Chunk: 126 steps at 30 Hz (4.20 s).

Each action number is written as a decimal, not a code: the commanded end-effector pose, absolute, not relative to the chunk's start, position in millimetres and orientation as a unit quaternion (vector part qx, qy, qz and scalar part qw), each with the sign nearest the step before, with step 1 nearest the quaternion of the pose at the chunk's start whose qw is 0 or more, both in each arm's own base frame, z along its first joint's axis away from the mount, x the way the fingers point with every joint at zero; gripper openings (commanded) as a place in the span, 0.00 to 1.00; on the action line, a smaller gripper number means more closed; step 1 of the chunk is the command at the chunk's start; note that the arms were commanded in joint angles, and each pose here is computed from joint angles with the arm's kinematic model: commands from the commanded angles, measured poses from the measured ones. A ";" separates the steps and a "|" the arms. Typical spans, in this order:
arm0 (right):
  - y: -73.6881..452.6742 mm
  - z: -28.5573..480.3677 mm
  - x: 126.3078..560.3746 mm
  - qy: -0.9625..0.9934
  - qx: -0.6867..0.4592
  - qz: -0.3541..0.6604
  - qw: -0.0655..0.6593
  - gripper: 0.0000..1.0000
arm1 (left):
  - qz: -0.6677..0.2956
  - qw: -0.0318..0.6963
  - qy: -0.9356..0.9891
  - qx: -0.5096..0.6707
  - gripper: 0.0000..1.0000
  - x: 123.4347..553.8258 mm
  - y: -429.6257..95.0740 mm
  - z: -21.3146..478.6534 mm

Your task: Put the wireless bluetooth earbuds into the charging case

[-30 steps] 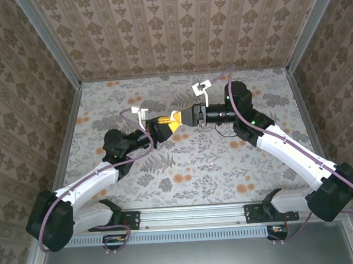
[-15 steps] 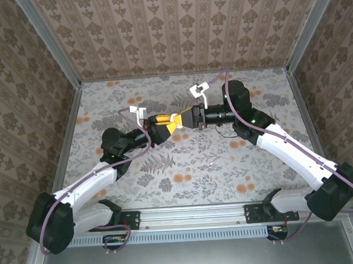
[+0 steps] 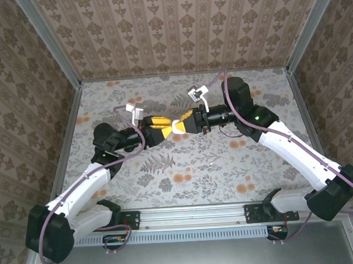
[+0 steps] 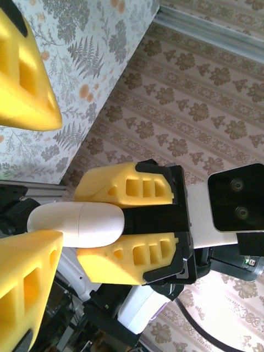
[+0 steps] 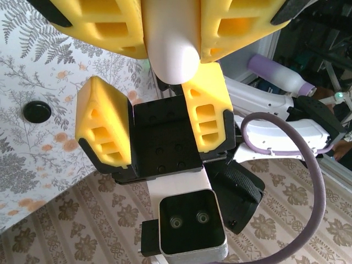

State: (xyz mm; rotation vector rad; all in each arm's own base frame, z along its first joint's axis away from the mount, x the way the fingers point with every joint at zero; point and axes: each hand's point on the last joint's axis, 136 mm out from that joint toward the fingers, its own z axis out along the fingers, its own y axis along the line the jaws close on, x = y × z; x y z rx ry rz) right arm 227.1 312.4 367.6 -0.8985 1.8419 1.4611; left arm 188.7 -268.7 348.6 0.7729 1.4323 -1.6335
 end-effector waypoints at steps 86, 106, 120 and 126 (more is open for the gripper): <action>295.7 335.6 274.3 0.756 -0.245 0.528 0.299 0.54 | -0.620 0.409 0.527 0.413 0.00 145.0 -289.3 358.6; 290.3 342.7 286.6 0.770 -0.204 0.515 0.316 0.56 | -0.434 0.476 0.662 0.384 0.00 178.4 -264.5 305.0; 288.7 259.1 312.2 0.867 -0.123 0.398 0.275 0.54 | -0.357 0.457 0.751 0.315 0.00 194.1 -214.1 257.7; 318.0 199.8 310.1 0.913 -0.119 0.321 0.221 0.48 | -0.244 0.479 0.806 0.246 0.00 199.8 -159.9 237.8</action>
